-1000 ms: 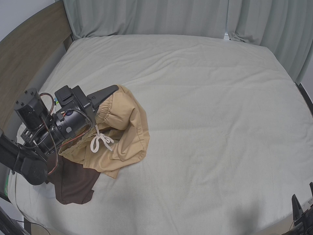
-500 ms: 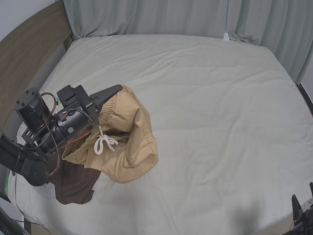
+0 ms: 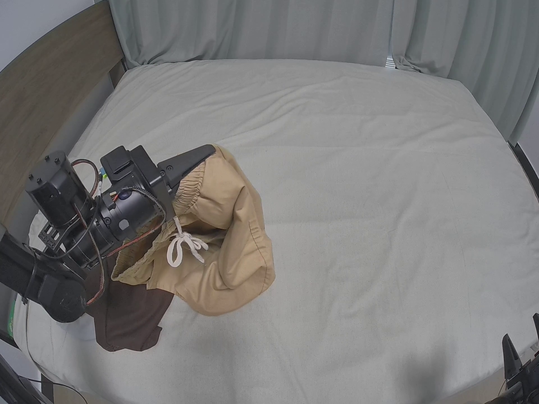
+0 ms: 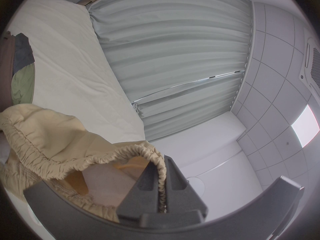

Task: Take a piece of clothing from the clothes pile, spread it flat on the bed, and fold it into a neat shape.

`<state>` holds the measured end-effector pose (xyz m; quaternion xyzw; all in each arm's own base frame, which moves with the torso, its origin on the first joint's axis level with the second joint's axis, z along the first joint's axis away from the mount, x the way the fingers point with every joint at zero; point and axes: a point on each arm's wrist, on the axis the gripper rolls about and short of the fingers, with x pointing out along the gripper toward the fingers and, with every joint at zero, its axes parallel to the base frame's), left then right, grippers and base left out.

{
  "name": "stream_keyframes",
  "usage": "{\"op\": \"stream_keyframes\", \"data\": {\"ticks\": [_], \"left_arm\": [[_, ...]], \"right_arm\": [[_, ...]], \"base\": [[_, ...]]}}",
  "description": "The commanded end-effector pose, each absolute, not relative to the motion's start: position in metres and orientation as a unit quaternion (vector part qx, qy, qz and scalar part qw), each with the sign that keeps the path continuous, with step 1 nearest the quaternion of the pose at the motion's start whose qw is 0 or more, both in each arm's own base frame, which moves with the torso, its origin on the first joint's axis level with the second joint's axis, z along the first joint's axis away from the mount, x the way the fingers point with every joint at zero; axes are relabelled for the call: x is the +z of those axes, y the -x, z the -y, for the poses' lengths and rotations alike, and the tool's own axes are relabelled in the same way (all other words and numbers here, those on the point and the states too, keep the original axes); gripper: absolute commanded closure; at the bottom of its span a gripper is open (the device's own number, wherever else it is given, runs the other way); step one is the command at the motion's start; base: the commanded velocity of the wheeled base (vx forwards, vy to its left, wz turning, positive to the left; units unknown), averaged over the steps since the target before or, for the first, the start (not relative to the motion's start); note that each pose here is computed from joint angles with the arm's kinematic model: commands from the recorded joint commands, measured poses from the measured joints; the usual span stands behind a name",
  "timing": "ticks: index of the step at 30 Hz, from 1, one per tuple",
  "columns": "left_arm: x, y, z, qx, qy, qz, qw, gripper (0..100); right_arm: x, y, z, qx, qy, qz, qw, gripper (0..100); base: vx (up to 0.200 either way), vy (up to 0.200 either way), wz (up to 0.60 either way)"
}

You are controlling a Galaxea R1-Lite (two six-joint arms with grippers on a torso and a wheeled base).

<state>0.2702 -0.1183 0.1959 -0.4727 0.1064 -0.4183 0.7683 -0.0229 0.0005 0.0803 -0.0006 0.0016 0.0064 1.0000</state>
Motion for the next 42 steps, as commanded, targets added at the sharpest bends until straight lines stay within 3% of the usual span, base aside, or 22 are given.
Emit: {"op": "stream_keyframes", "data": {"ticks": [1, 23, 42], "left_arm": [[0.197, -0.270, 0.119, -0.420, 0.477, -0.104, 0.765, 100], [0.201, -0.270, 0.147, -0.441, 0.484, -0.090, 0.750, 100], [0.210, -0.255, 0.188, -0.499, 0.478, -0.103, 0.715, 100]], "right_arm": [[0.075, 0.023, 0.000, 0.007, 0.001, -0.002, 1.000, 0], [0.075, 0.023, 0.000, 0.006, 0.001, -0.002, 1.000, 0], [0.075, 0.023, 0.000, 0.007, 0.001, -0.002, 1.000, 0]], "base": [[0.000, 0.000, 0.00], [0.000, 0.000, 0.00], [0.000, 0.000, 0.00]]}}
